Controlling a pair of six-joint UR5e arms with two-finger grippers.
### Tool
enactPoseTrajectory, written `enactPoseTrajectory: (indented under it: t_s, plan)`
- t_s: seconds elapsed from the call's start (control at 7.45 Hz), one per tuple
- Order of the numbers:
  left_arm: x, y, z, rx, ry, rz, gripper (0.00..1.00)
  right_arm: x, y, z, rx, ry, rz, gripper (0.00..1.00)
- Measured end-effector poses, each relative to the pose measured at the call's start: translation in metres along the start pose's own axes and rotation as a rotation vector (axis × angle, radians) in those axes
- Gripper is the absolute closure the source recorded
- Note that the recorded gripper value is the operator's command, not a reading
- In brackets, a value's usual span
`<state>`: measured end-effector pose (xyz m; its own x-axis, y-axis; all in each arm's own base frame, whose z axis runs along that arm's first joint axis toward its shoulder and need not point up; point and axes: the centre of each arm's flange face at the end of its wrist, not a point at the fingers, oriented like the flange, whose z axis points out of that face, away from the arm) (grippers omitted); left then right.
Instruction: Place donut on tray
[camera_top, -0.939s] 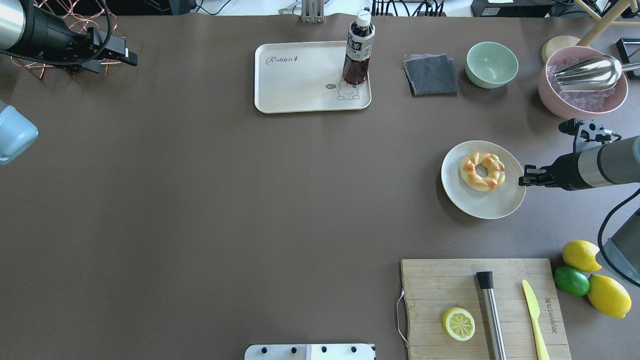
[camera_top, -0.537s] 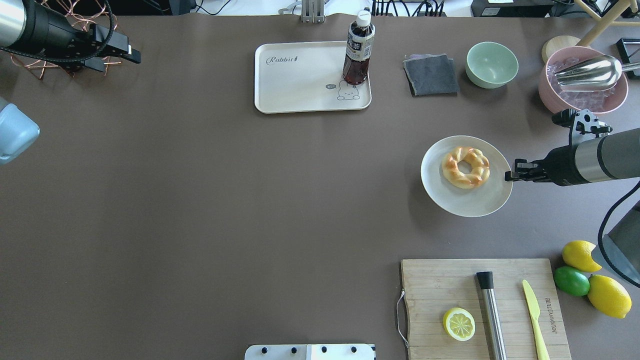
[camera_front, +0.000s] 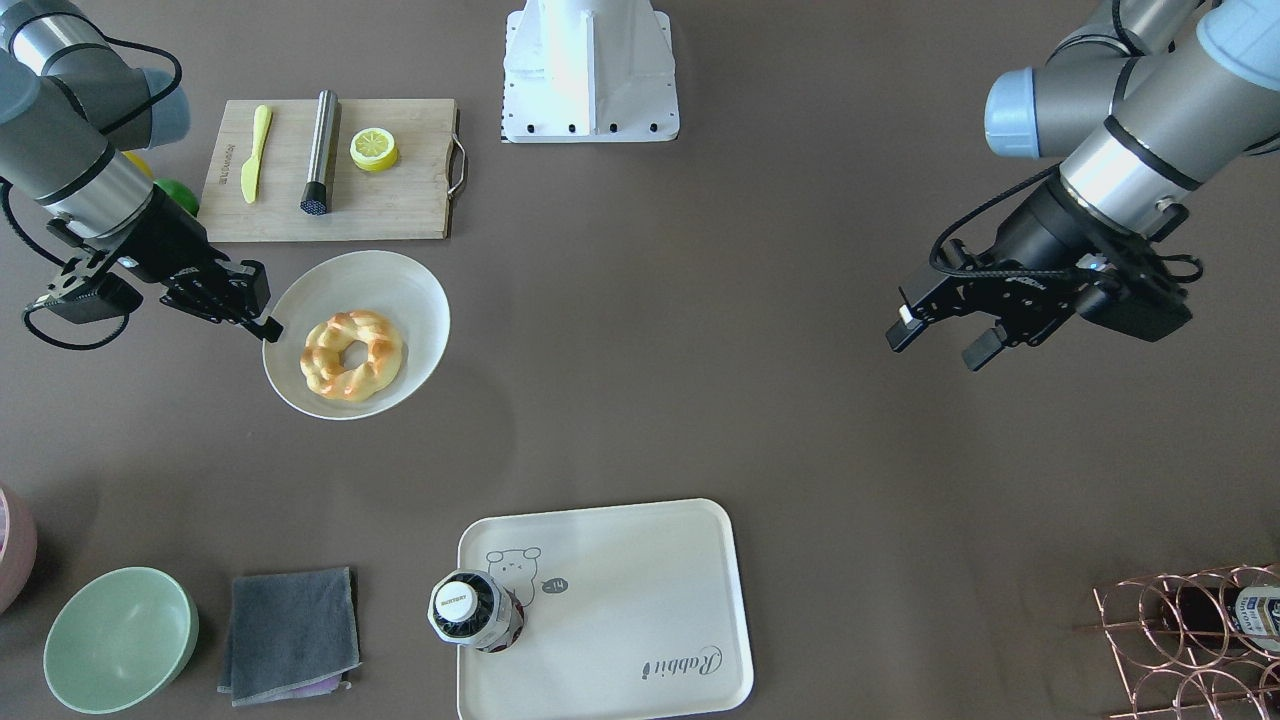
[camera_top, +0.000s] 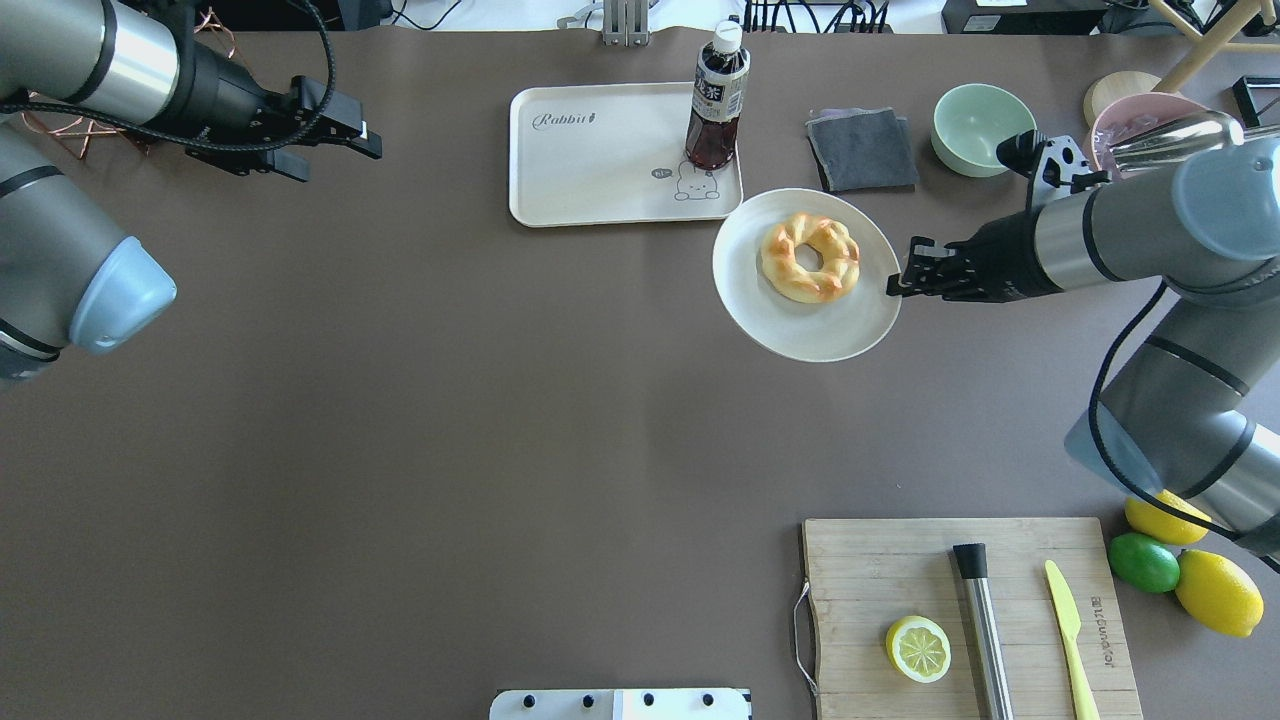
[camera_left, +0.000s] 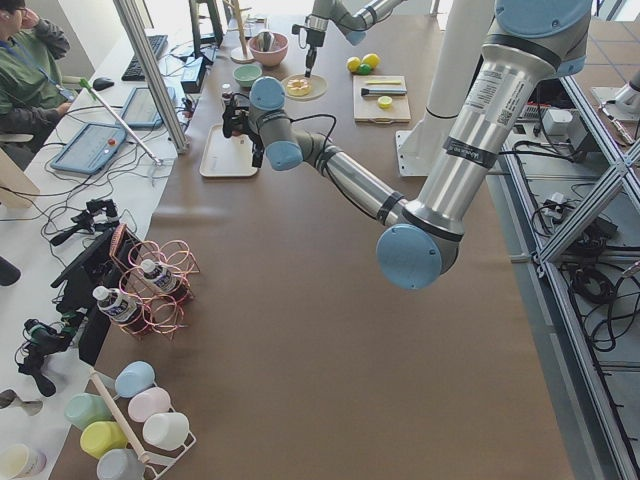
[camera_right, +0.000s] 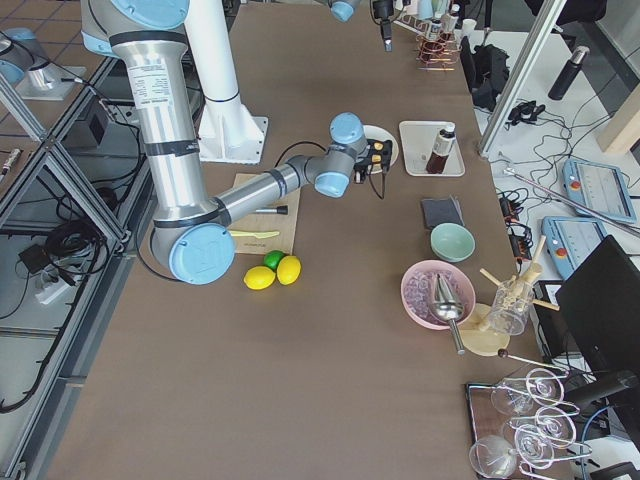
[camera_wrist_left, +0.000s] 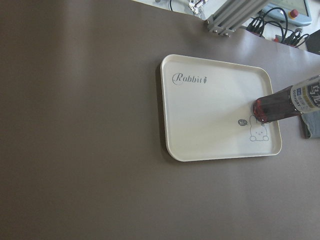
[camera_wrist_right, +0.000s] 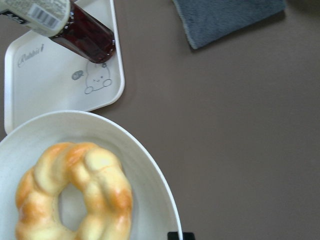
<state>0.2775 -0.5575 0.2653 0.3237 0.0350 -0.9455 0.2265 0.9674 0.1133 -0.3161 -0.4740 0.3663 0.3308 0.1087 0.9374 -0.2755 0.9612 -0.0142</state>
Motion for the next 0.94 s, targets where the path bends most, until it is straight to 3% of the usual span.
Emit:
enactPoseTrajectory:
  t_s: [0.13,0.4,0.67,0.94]
  plan:
    - [0.014,0.009,0.012,-0.023,0.012,-0.013,0.01,-0.053,-0.003,0.008,0.000,-0.005,0.020,1.00]
    - [0.020,0.016,0.018,-0.040,0.020,-0.022,0.01,-0.162,0.016,0.030,0.003,0.054,0.038,1.00]
    - [0.020,0.018,0.016,-0.042,0.025,-0.023,0.01,-0.261,0.061,0.045,0.013,0.117,0.073,1.00]
    - [0.016,0.024,0.012,-0.047,0.025,-0.027,0.03,-0.314,0.107,0.057,0.032,0.125,0.089,1.00]
